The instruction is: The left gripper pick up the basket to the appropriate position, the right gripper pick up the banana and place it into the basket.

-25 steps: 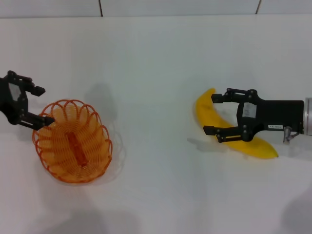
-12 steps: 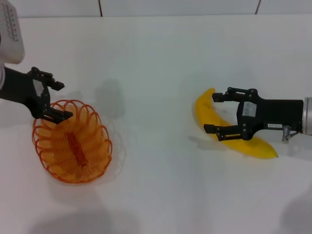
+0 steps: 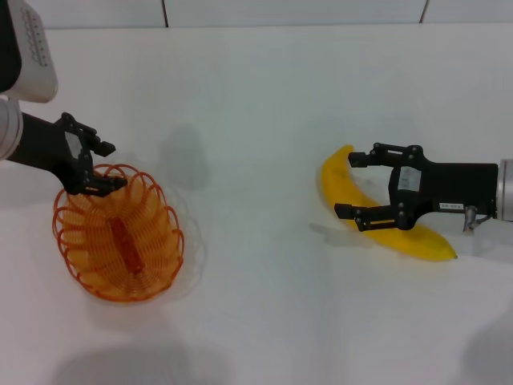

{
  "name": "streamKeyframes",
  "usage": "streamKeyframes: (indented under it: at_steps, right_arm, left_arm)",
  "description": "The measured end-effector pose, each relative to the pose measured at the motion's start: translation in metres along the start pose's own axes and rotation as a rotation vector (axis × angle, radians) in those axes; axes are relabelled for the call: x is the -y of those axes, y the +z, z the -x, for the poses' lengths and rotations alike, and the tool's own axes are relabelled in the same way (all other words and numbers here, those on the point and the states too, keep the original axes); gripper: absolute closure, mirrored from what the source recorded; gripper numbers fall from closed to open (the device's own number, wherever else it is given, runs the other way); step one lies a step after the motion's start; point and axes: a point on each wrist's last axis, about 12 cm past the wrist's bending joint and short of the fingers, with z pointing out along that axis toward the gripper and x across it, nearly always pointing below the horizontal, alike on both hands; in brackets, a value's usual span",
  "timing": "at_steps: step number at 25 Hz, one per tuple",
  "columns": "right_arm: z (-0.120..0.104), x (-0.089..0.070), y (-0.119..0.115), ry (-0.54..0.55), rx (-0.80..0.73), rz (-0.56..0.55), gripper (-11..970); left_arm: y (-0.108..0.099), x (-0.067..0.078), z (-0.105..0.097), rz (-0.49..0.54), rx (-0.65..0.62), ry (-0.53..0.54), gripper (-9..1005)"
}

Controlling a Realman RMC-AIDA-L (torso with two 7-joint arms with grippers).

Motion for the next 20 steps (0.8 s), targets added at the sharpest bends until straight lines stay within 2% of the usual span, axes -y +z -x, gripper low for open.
streamKeyframes:
  at_steps: [1, 7, 17, 20]
  right_arm:
    - [0.0000, 0.0000, 0.0000, 0.000, 0.000, 0.000, 87]
    - [0.0002, 0.0001, 0.0001, 0.000, 0.001, 0.000, 91]
    - [0.0000, 0.0000, -0.0002, 0.001, 0.001, -0.001, 99]
    - [0.0000, -0.0001, -0.0001, 0.000, 0.001, 0.000, 101]
  left_arm:
    - [0.0003, -0.0003, 0.0003, 0.001, -0.004, 0.001, 309]
    - [0.0012, -0.0010, 0.0045, -0.002, -0.009, 0.011, 550]
    - [0.0053, 0.0026, 0.0073, -0.019, -0.034, 0.050, 784]
    - [0.0051, 0.0025, 0.0078, -0.019, -0.035, 0.049, 927]
